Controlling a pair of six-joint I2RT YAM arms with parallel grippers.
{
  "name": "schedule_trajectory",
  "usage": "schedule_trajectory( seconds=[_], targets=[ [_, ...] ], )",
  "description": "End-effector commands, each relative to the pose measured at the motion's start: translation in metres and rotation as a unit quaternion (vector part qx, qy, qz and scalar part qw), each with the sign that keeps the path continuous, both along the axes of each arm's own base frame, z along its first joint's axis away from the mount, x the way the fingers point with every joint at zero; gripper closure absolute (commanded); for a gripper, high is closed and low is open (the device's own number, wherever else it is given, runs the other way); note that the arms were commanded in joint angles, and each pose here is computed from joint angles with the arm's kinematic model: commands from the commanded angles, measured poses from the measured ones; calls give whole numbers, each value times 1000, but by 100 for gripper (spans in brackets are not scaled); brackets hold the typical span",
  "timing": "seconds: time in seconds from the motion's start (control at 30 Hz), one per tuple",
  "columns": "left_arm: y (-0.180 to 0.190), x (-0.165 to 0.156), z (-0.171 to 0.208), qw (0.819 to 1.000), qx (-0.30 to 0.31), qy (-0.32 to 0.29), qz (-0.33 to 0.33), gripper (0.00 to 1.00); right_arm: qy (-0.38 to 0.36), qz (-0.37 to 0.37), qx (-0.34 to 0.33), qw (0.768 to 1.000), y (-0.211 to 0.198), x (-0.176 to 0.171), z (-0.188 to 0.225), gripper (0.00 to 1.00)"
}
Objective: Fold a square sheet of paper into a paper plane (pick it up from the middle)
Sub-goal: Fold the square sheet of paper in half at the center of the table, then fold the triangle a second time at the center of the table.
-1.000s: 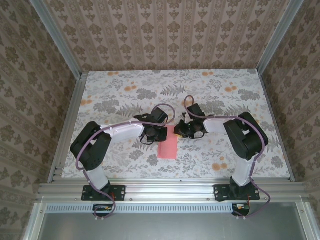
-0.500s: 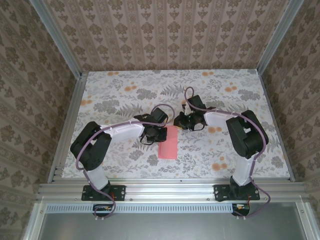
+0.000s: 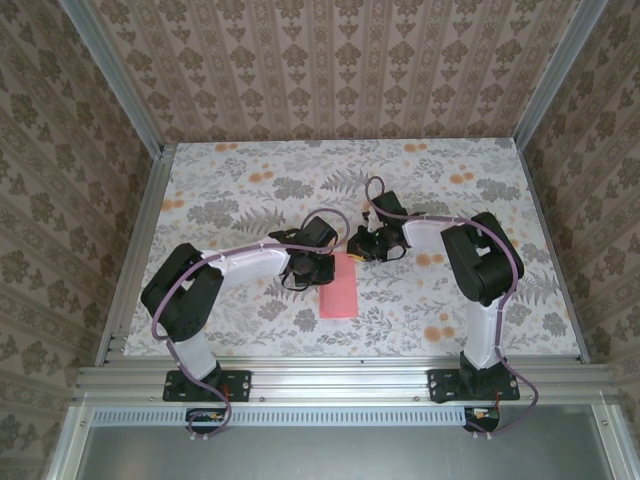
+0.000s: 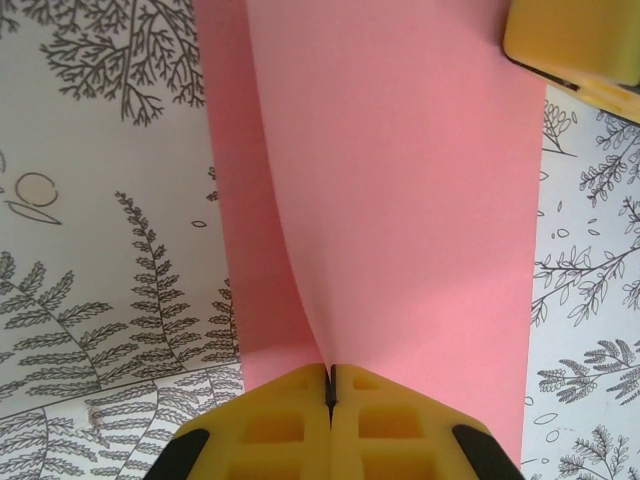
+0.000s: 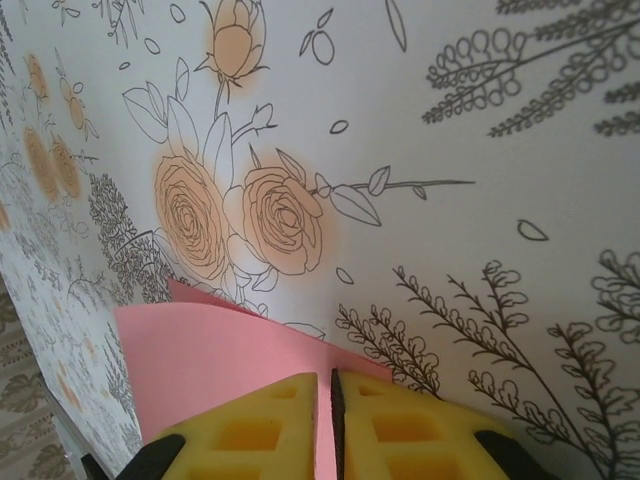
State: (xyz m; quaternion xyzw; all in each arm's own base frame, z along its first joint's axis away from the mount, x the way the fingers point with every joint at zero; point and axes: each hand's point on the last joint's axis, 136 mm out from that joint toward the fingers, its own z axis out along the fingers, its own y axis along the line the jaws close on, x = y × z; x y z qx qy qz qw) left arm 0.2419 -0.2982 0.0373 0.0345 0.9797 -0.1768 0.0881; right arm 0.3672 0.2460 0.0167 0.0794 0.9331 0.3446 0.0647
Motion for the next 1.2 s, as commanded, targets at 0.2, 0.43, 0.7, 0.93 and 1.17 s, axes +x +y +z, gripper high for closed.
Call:
schedule_trajectory(
  seconds=[0.2,0.43,0.7,0.93,1.17],
  targets=[
    [8,2,9,997,19,12,69,100,-127,-3,-34,991,-36,-18,73,74],
    [9,3,14,996,10,27,89,100,-243,36,-50,968,-45,-79,95,68],
    [7,3,14,994,-6,52,93,100,-361,205,-74,907,17,-151,98,55],
    [7,6,18,994,-12,53,93,100,-404,311,-131,850,55,-169,76,43],
    [6,5,17,994,-10,55,90,100,-412,335,-156,833,82,-163,61,41]
  ],
)
